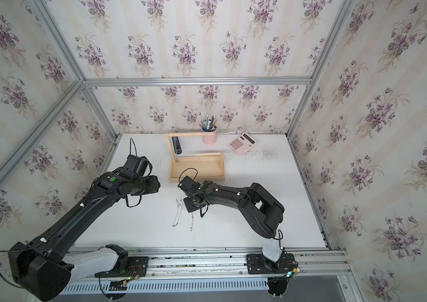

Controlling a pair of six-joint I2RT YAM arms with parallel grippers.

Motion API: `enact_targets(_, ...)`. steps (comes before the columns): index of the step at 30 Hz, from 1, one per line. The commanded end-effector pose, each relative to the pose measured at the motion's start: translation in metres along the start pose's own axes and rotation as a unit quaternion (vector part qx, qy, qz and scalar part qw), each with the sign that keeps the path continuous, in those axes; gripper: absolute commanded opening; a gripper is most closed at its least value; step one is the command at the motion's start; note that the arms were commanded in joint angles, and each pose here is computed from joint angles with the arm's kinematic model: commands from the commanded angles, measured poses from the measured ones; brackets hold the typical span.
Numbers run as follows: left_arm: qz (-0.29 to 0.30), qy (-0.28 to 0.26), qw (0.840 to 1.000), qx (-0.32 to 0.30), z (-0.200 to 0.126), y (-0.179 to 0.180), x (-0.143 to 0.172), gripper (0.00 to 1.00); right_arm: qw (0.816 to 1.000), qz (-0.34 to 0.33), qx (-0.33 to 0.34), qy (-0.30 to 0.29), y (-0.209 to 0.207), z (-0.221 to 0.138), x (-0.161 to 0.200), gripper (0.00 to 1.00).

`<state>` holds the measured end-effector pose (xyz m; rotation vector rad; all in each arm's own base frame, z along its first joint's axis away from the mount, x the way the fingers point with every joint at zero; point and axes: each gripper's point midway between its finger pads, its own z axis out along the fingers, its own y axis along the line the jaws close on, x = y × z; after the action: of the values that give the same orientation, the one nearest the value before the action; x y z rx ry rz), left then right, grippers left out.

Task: Hang the necklace on the jewelry display stand
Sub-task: Pick up the necklace from the center of the board.

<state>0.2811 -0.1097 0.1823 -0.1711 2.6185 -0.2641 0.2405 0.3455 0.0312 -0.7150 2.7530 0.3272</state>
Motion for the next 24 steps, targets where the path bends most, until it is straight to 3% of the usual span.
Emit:
enact_targets(1,0.005,-0.008,1.0,-0.005,0.001,0.002,-0.003,0.54,1.0,0.0,0.014,0.008,-0.008,0.002,0.003,0.34)
enact_targets(24,0.007,-0.018,1.0,-0.015,-0.005,0.006,-0.005,0.55,0.999,-0.031,0.009,-0.007,-0.006,0.016,-0.03,0.33)
